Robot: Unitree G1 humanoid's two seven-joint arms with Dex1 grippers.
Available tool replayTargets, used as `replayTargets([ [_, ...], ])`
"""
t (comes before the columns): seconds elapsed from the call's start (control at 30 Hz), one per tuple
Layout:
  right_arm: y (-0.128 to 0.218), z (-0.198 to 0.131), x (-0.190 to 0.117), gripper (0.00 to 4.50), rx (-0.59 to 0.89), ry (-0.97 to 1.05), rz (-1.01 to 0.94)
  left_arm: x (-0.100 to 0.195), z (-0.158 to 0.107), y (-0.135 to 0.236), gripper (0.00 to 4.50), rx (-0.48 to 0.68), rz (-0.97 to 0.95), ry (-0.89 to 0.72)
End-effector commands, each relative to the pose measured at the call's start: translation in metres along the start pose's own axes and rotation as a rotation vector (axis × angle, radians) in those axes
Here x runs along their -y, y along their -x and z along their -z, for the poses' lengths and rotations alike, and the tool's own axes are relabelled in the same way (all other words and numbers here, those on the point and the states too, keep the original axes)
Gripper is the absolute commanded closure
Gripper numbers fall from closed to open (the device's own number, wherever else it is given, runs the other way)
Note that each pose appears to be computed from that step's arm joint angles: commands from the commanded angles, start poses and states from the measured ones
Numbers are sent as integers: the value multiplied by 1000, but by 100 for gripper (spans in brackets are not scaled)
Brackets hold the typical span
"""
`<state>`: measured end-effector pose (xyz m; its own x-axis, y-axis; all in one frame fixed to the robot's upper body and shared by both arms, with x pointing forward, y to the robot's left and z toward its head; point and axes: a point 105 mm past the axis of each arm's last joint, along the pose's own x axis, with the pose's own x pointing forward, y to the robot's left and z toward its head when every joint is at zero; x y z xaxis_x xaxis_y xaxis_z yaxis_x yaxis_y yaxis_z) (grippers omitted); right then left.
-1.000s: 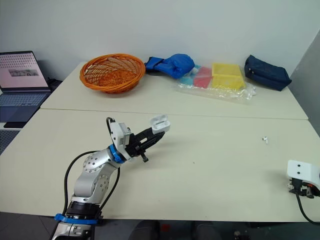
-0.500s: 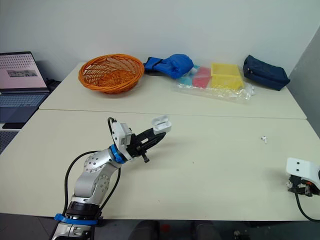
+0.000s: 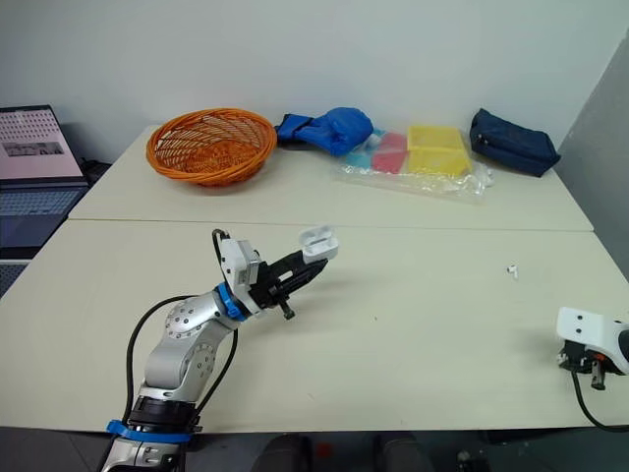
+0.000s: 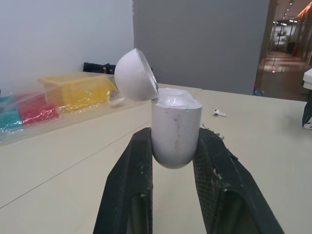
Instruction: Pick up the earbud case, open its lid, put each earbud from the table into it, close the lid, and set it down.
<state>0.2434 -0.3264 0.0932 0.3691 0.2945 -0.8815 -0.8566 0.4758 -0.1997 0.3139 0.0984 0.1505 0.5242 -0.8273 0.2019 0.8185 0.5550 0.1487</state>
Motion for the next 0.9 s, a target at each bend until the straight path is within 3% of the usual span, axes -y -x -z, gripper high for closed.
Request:
replayTargets([
  [0.03,23,-133,-8,408,568,-39,-1,0,-10,-3,372,49,10,-34],
  [0.07,35,-174,-15,408,776,-85,-7,0,-9,-4,372,54,8,-35],
  [0.1,45,-199,-23,408,894,-119,-28,0,-9,-4,372,57,8,-36],
  [0.33,66,-292,-55,408,1324,-340,-88,-4,-8,-18,372,110,-15,-20],
  [0.63,40,-325,-70,408,1372,-381,-57,-1,-16,-30,372,154,-2,-20],
  [0.9,29,-328,-69,408,1363,-359,10,-1,-21,-34,372,167,4,-29],
])
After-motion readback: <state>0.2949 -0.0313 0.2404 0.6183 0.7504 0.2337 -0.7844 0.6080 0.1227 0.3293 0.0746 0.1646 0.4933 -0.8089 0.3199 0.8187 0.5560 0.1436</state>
